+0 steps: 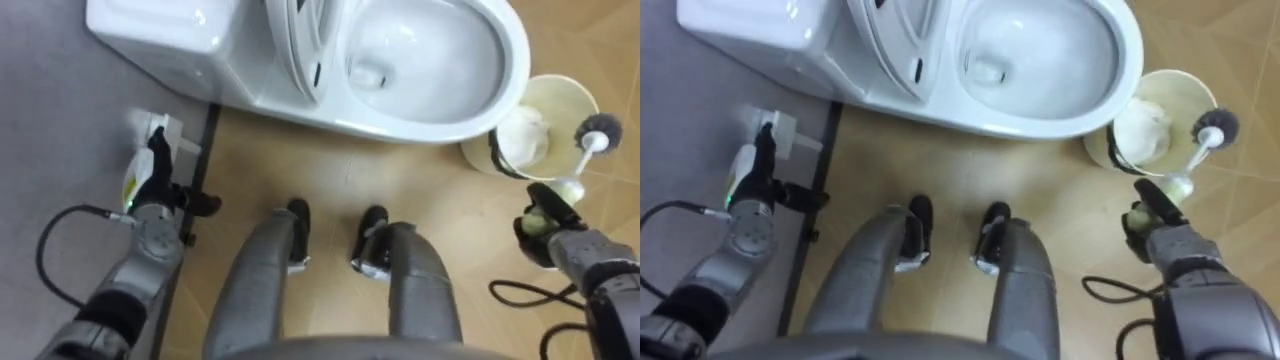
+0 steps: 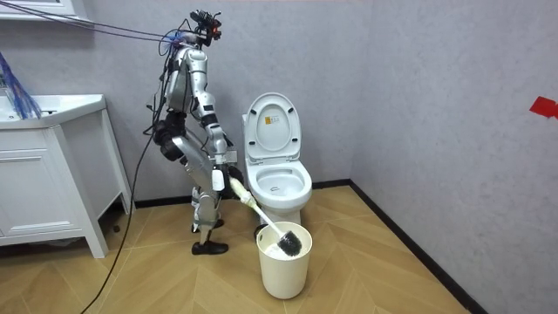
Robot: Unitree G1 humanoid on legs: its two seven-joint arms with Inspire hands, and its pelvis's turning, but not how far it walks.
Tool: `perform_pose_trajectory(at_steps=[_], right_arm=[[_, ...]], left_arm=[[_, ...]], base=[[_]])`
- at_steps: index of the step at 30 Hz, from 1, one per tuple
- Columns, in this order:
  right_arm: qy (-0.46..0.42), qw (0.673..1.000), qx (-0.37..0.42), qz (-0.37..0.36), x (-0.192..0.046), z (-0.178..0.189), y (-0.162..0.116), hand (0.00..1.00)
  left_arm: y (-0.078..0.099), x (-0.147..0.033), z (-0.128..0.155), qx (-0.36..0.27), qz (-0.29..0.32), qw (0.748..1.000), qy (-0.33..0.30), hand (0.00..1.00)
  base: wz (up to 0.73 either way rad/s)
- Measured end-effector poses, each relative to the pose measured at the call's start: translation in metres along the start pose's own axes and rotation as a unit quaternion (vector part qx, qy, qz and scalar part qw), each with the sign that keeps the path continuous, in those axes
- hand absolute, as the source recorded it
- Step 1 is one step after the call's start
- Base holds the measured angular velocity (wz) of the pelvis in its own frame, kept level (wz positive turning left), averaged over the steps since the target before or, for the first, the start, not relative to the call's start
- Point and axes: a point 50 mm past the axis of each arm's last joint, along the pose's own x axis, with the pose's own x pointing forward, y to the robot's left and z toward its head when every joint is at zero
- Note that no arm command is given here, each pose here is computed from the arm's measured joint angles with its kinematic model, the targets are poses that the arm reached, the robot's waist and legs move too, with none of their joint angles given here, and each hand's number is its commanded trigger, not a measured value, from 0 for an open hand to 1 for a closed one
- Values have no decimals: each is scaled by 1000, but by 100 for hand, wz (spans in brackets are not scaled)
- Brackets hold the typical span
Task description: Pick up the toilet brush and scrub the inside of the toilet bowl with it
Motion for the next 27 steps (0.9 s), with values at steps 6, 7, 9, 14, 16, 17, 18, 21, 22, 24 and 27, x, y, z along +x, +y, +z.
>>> perform_pose_trajectory(at_steps=[6, 7, 9, 14, 16, 17, 18, 21, 22, 24, 27], right_arm=[[-14, 999, -30, -22, 2, -3, -23, 100], [-15, 999, -39, -24, 2, -4, -26, 100], [-12, 997, -74, -30, 3, -10, -37, 100], [-17, 987, -155, -42, 1, -24, -59, 100], [-22, 981, -190, -42, 1, -27, -61, 100], [-23, 977, -207, -41, 1, -28, -61, 100], [-27, 975, -218, -41, 1, -29, -63, 100], [-35, 966, -253, -43, 1, -31, -67, 100], [-41, 958, -282, -43, 0, -33, -70, 100], [-49, 942, -331, -30, -1, -37, -69, 100], [-56, 922, -382, -8, -1, -42, -61, 100]], left_arm=[[-1, -5, -6, -1, 8, 1000, -6, 0], [-2, -7, -7, 2, 7, 1000, -6, 0], [-7, -13, -14, 10, 1, 1000, -1, 0], [-1, -29, -36, 40, 15, 999, 10, 0], [2, -32, -36, 57, 23, 998, -4, 0], [3, -34, -36, 64, 27, 998, -12, 0], [4, -36, -33, 63, 32, 997, -26, 0], [7, -40, -30, 57, 51, 996, -36, 0], [8, -43, -28, 59, 58, 996, -46, 0], [9, -46, -28, 66, 68, 994, -52, 0], [15, -46, -26, 69, 83, 992, -61, 0]], base=[[10], [12], [13], [8], [0], [10], [18], [32], [23], [14], [10]])
